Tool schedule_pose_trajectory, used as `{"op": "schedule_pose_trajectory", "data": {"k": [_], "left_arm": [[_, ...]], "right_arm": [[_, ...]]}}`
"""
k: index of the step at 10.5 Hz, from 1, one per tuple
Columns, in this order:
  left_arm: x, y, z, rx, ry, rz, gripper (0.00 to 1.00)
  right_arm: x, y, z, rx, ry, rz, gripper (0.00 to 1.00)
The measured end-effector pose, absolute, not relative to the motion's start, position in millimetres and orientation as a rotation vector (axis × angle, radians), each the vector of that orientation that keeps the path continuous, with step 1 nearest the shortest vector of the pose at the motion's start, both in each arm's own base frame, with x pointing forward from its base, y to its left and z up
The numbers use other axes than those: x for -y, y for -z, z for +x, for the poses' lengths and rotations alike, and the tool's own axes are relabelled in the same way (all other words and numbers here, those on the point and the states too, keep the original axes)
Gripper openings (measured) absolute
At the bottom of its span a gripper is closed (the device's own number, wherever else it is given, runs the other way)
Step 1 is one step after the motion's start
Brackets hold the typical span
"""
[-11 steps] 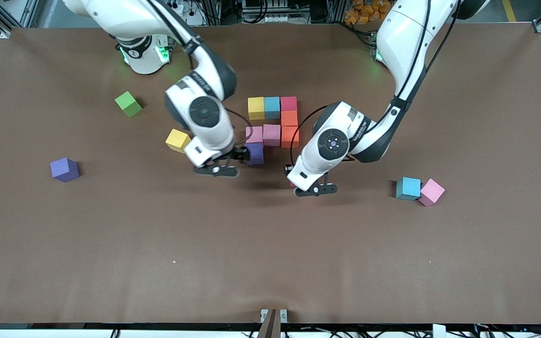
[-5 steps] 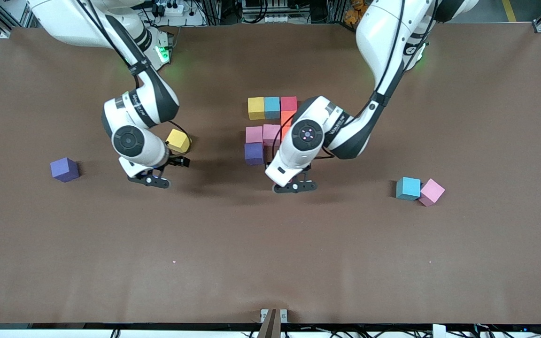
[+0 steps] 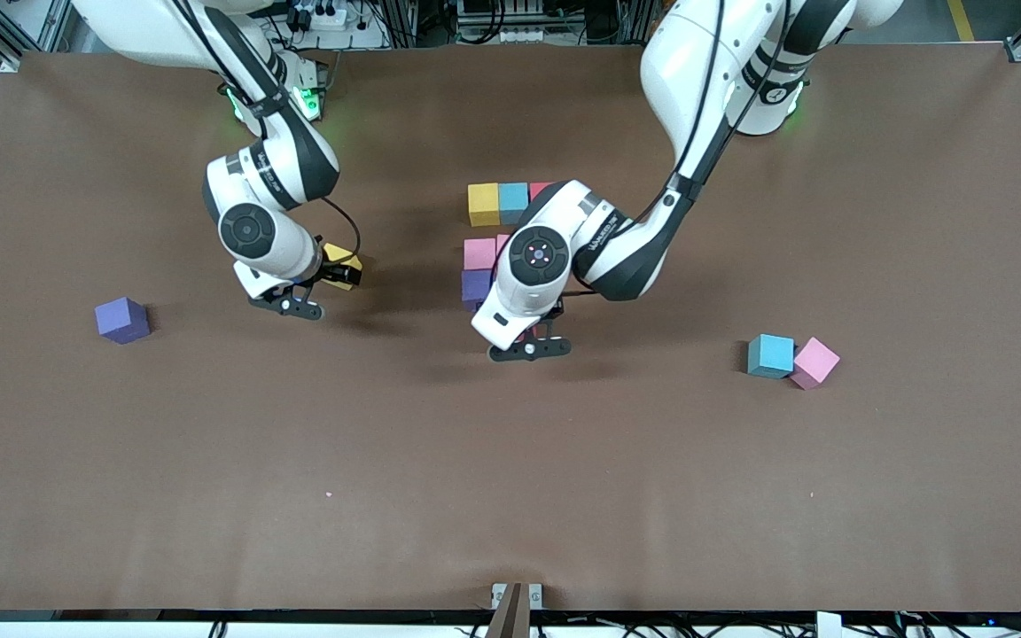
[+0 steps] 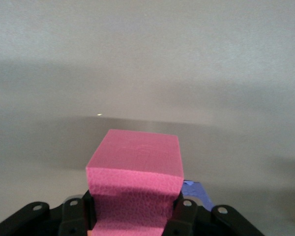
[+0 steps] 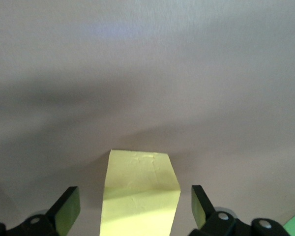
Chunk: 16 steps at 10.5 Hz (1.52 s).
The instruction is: Form number 2 with 11 blocks
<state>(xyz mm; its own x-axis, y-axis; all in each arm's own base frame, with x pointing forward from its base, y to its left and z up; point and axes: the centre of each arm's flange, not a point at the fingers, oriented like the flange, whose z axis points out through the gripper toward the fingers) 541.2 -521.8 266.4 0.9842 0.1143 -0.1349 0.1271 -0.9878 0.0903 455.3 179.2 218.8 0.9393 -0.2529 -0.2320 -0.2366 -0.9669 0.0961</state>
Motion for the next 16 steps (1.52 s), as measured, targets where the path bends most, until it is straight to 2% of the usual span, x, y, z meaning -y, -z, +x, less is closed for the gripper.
{"op": "schedule_pose_trajectory", "data": {"k": [3,7,13,15,16], "left_arm": [[535.8,-258.9,541.5,-0.198,0.184,3.041,0.55],[553.0,-243.5,538.9,-0.167,0.173,3.039,0.55],[561.4,-233.5,532.3,-0.081,0.172,3.047,0.55],[565.1,-228.8,530.0,-0.073,0.160,3.042,0.55],[568.4,-226.6,527.9,-0.078,0.165,3.028,0.55]], "right_arm": [[-174.8,-203.6,437.8,0.488,0.426,3.046,1.00],[-174.5,-197.5,433.6,0.595,0.480,3.059,1.00],[-173.6,-181.4,430.2,0.607,0.481,3.061,1.00],[-173.6,-181.3,430.2,0.607,0.481,3.061,0.98],[-173.6,-181.3,430.3,0.607,0.480,3.062,0.83]]}}
